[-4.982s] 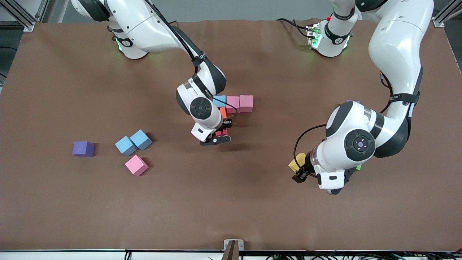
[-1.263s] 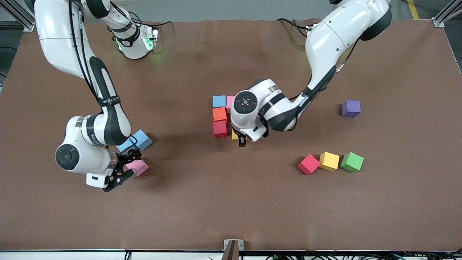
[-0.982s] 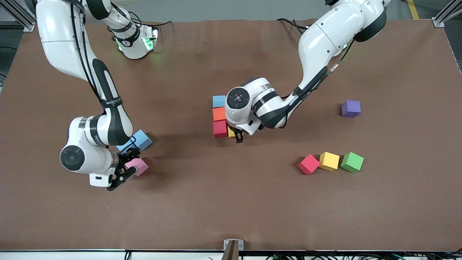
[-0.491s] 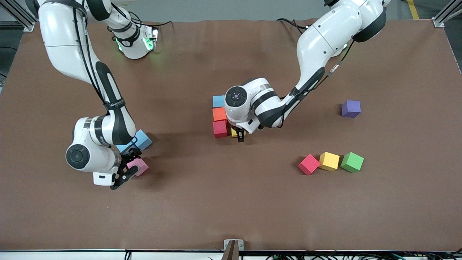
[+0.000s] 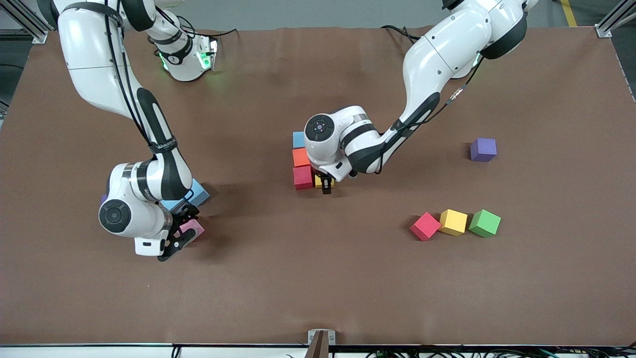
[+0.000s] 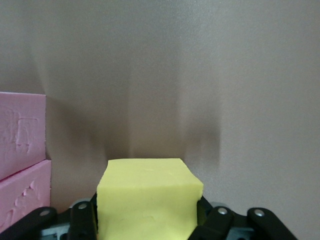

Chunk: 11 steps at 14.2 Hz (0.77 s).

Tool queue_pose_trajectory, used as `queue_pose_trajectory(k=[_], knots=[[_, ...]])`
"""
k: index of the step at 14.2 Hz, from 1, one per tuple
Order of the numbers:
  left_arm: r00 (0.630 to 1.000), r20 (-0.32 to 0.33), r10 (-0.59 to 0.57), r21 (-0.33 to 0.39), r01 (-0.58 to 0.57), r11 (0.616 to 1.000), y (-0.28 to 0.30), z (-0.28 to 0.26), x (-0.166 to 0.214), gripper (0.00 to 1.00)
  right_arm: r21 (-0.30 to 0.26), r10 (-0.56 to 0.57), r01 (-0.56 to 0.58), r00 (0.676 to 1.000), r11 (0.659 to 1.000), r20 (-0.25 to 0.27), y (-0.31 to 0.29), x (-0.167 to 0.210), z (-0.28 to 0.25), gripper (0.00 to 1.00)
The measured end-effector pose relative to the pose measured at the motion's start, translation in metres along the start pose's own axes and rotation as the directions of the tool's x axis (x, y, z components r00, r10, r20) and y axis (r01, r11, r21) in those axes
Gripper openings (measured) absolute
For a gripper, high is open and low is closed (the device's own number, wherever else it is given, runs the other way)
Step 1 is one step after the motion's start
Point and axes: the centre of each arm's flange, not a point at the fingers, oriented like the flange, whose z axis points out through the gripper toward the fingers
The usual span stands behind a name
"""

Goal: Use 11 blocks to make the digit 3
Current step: 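Grasp the light pink cube with the right gripper while the left gripper lowers yellow, then set the yellow cube beside the red cube and open the left gripper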

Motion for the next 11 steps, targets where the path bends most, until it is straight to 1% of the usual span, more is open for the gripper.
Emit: queue_pose_trajectory(k=[2, 3, 4, 5, 6, 7, 10, 11], knots=[[1.0, 0.0, 0.004, -0.007, -0.004, 1.0, 0.0007, 0.0022, 0.0002, 0.62, 0.001, 0.0, 0.0, 1.0, 1.0, 0.002, -0.0001, 0.0, 0.0017, 0.94], [1.0, -0.001, 0.008, -0.011, -0.008, 1.0, 0.0001, 0.0022, -0.0004, 0.62, 0.002, 0.0, 0.0, 1.0, 1.0, 0.003, -0.0001, -0.0001, 0.0026, 0.88], [1.0, -0.003, 0.012, -0.014, -0.012, 1.0, -0.0006, 0.0022, -0.0011, 0.62, 0.002, 0.0, 0.0, 1.0, 1.0, 0.004, -0.0001, -0.0001, 0.0031, 0.88], [1.0, -0.004, 0.015, -0.016, -0.015, 1.0, -0.0015, 0.0023, -0.0018, 0.62, 0.002, 0.0, 0.0, 1.0, 1.0, 0.004, -0.0001, -0.0001, 0.0032, 0.81], [1.0, -0.005, 0.019, -0.018, -0.019, 1.0, -0.0028, 0.0024, -0.0029, 0.62, 0.002, 0.0, 0.0, 1.0, 1.0, 0.004, -0.0001, -0.0001, 0.0031, 0.72], [1.0, -0.006, 0.023, -0.019, -0.024, 1.0, -0.0047, 0.0027, -0.0045, 0.62, 0.0, 0.0, 0.0, 1.0, 1.0, 0.001, 0.0003, 0.0003, 0.0018, 0.6], [0.999, -0.015, 0.032, -0.027, -0.032, 0.999, -0.0075, 0.0048, -0.0067, 0.62, -0.007, -0.001, 0.001, 1.0, 1.0, -0.008, 0.0008, 0.0014, 0.0001, 0.56], [0.999, -0.017, 0.034, -0.03, -0.034, 0.999, -0.0083, 0.0053, -0.0075, 0.62, -0.01, 0.0, 0.0, 1.0, 1.0, -0.013, 0.0013, 0.0024, -0.0014, 0.52]])
